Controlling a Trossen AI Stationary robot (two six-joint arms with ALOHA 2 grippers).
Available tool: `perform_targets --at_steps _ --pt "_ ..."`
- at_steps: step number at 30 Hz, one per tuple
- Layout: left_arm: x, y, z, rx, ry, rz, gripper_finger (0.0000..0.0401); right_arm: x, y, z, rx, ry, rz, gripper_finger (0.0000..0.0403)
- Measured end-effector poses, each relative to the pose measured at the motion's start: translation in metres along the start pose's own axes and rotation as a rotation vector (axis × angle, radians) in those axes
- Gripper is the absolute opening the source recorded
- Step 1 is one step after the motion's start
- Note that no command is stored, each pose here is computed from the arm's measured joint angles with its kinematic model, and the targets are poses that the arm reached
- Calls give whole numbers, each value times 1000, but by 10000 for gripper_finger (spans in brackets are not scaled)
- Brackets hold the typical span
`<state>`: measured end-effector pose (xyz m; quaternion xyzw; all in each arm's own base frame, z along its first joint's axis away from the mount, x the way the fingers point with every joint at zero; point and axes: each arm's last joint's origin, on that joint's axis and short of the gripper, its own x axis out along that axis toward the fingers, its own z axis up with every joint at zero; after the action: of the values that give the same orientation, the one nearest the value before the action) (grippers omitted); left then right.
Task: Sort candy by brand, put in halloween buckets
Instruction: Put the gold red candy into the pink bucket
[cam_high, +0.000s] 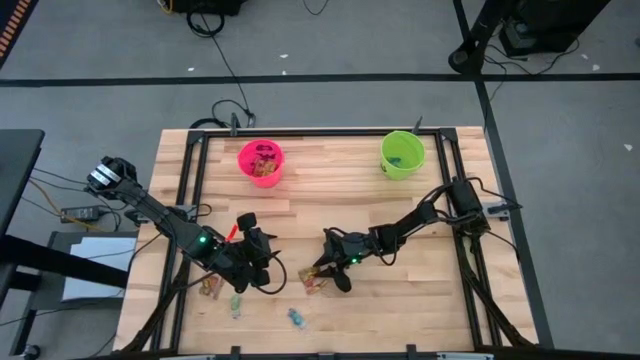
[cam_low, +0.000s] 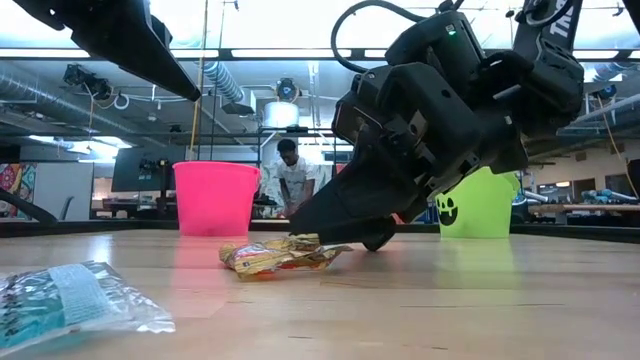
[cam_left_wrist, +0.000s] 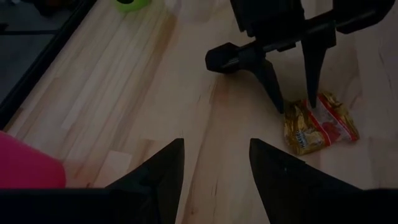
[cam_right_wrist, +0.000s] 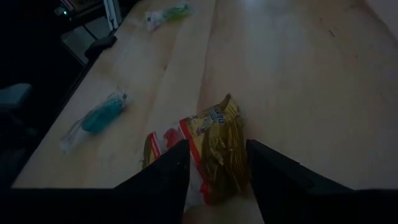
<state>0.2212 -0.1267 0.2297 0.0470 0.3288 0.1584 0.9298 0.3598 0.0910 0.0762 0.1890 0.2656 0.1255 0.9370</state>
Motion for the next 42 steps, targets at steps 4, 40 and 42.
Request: perform_targets --at_steps 4,40,42 --pt "0 0 0 0 0 0 188 0 0 0 2 2 0 168" --pt "0 -1 1 -12 -11 -7 188 -69 13 83 -291 -142 -155 2" --pt "0 -1 1 -12 -11 -7 188 -79 5 91 -312 -150 -196 2"
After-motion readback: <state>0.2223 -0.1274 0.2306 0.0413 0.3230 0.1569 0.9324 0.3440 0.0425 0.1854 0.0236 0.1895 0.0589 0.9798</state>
